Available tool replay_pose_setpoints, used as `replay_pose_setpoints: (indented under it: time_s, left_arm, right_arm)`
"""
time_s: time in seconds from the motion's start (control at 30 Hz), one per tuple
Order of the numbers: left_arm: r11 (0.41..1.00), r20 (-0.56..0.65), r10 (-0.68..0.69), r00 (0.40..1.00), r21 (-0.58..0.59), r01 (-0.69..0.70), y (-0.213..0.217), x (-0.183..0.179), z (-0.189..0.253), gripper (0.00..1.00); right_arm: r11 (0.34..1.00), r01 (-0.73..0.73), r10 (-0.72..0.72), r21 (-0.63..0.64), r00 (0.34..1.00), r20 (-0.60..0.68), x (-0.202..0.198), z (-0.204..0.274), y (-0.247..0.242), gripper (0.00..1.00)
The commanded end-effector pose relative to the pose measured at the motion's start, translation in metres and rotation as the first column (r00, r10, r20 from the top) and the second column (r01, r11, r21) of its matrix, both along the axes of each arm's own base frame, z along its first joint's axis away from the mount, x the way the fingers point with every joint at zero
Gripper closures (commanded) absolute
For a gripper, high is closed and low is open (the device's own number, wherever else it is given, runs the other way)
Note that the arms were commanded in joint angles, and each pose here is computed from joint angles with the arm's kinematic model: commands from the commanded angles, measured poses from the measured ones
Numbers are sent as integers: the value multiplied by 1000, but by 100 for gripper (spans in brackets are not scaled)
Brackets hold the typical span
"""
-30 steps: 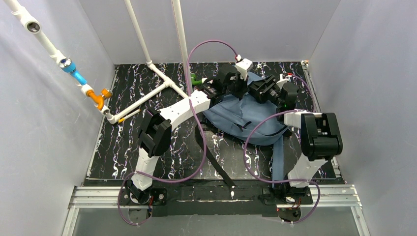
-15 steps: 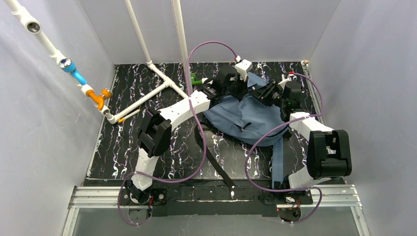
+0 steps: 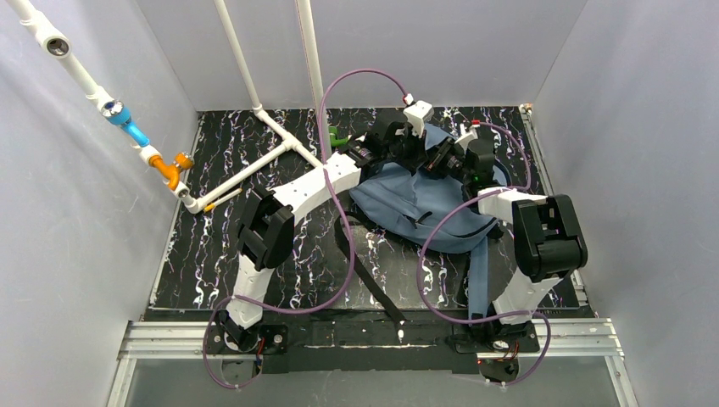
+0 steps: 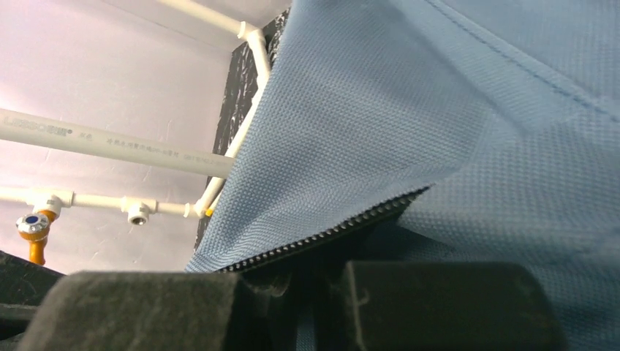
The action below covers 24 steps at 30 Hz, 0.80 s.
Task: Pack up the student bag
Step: Place the stationery in the student bag.
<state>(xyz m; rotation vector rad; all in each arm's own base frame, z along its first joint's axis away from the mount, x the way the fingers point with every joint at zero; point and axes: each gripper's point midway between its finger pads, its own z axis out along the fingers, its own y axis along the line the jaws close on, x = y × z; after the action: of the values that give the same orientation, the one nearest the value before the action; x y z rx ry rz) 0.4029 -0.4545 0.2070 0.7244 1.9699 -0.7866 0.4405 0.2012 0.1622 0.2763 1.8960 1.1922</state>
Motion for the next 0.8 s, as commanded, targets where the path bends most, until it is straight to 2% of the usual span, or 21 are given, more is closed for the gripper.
replay_pose_setpoints:
  time_s: [0.0,0.07,0.17,0.23,0.33,0.4,0.5,0.6,0.7,0.77]
  left_arm:
    - [988,4,-120,993,-94,120,-15,-37,51,100]
    - [991,1,-105,994,-88,105,-10,-37,53,100]
    - [994,-22,-86,996,-74,84,-2,-41,56,76]
    - [993,-39,-99,994,-75,96,3,-49,60,68]
    - [988,-72,-127,989,-94,120,14,-64,66,47]
    - [989,-114,-126,986,-99,115,26,-73,67,37]
    - [991,-183,-120,976,-88,105,51,-92,66,32]
    - [995,-210,-102,972,-39,96,90,-122,59,30]
    - [996,-227,-49,973,58,64,136,-151,36,29]
    - [988,-229,34,973,152,2,174,-166,14,29]
  right_arm:
    - [994,104,-102,-44,994,38,6,21,-29,82]
    - [989,121,-119,-91,993,23,-7,24,-42,76]
    - [966,90,-100,-241,995,-27,-32,14,-55,65]
    - [939,68,-84,-337,996,-33,-50,13,-64,61]
    - [879,87,-108,-469,994,-19,-80,10,-86,56]
    - [837,106,-120,-537,993,9,-96,11,-99,53]
    - [798,107,-117,-593,993,23,-117,12,-110,49]
    - [805,76,-77,-588,997,23,-133,15,-106,46]
    - [831,33,-19,-555,999,31,-146,18,-95,40]
    - [840,32,-8,-542,999,46,-152,19,-93,36]
